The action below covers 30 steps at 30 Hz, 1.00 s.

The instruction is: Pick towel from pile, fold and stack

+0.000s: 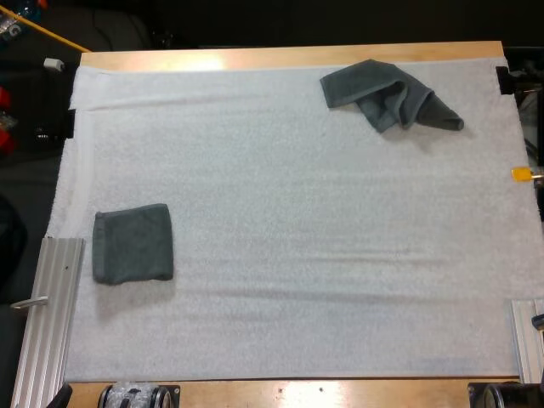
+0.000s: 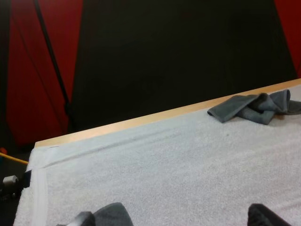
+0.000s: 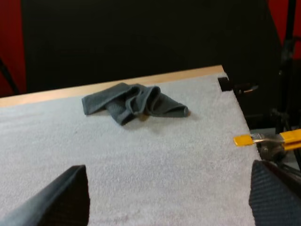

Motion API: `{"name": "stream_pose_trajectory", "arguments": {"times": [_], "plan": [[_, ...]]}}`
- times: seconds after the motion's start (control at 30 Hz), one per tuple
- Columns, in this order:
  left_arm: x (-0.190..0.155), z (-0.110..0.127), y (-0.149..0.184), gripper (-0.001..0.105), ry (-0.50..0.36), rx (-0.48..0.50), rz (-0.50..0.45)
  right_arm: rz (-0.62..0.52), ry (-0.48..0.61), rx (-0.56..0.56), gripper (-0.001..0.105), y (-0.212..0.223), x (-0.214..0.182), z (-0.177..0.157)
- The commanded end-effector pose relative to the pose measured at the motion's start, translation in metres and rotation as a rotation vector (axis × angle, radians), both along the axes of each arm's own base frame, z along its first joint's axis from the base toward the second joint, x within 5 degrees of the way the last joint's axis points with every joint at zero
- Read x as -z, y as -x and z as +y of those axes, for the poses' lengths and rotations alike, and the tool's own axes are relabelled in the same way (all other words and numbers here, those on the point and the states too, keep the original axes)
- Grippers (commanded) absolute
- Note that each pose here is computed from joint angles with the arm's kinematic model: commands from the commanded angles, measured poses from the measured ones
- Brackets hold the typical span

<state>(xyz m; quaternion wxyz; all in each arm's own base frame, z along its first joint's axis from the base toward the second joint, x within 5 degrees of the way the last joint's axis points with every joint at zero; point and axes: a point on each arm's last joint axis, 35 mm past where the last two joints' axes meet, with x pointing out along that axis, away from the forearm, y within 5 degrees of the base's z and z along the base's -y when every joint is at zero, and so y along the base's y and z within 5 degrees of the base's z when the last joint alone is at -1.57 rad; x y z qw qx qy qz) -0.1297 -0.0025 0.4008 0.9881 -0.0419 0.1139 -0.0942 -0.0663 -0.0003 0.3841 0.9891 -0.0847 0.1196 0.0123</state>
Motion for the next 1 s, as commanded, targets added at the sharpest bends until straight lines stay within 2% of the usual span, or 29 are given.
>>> {"name": "stream_pose_trajectory", "arguments": {"times": [0.0,0.3,0.67,0.77,0.97], "plan": [[0.0,0.001,-0.005,0.062,0.0,0.002,0.052,-0.001,0.013,-0.001,0.068,-0.001,-0.002,0.0],[0.0,-0.002,-0.004,0.062,0.052,0.027,0.06,0.015,0.007,0.001,0.068,-0.001,0.0,0.0],[0.001,-0.002,-0.006,0.062,0.019,0.036,0.058,0.011,-0.003,0.003,0.068,-0.001,0.0,0.0],[0.005,-0.002,-0.012,0.062,0.001,0.04,0.076,-0.022,-0.003,0.003,0.068,-0.002,-0.004,0.0],[0.02,-0.003,-0.036,0.062,0.001,0.04,0.153,-0.164,-0.004,0.003,0.068,-0.004,-0.019,0.0]]}}
